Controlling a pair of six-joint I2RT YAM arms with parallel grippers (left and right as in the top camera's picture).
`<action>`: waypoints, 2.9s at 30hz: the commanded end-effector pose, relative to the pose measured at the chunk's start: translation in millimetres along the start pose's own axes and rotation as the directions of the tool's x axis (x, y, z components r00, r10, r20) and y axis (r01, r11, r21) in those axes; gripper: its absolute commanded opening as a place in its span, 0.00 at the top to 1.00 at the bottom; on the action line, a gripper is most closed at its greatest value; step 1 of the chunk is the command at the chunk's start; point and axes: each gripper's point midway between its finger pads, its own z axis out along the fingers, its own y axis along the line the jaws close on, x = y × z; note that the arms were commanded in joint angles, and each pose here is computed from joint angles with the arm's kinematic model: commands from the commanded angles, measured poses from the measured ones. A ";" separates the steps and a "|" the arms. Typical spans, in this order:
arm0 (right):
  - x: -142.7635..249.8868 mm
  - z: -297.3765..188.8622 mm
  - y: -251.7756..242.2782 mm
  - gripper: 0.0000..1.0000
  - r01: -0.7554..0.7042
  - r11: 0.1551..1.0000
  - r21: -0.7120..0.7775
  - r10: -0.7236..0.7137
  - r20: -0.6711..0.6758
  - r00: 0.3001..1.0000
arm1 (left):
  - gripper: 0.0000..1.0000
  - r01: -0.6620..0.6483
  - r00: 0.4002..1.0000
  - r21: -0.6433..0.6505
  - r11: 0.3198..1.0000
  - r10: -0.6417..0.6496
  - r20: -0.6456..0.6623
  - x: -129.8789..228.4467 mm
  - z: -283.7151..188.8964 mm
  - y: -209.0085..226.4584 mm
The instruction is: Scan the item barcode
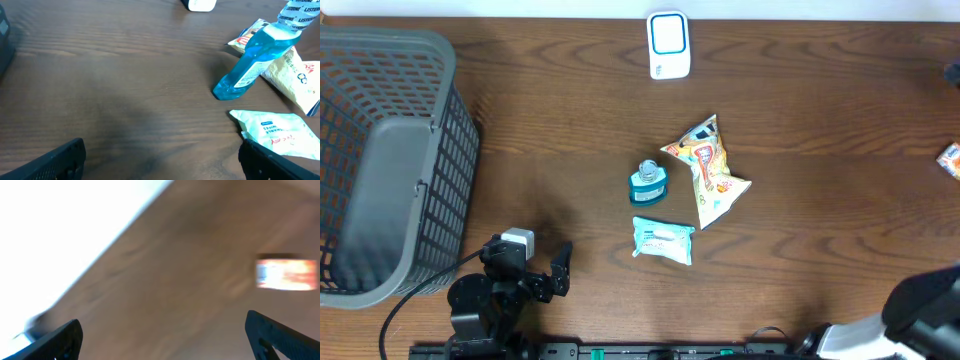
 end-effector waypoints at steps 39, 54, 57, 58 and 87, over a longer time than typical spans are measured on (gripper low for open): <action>393.8 75.1 129.8 0.57 0.819 0.569 -0.067 -0.608 -0.705 0.365 | 0.02 -0.019 1.000 0.001 1.000 0.019 0.009 -2.5 -1.2 -0.9; 435.4 51.3 157.2 0.99 0.541 0.714 -0.445 -0.628 -0.748 0.215 | 0.02 -0.019 1.000 0.001 1.000 0.019 0.009 -2.5 -1.2 -0.9; 430.4 29.6 174.7 0.99 0.314 0.736 -0.599 -0.666 -0.724 0.178 | 0.02 -0.019 1.000 0.001 1.000 0.019 0.009 -2.5 -1.2 -0.9; 420.0 24.2 177.1 0.99 0.226 0.751 -0.620 -0.659 -0.728 0.190 | 0.02 -0.019 1.000 0.001 1.000 0.019 0.009 -2.5 -1.2 -0.9; 346.7 62.3 88.0 0.53 0.318 0.841 -0.437 -0.522 -0.809 0.270 | 0.02 -0.019 1.000 0.001 1.000 0.019 0.009 -2.5 -1.2 -0.9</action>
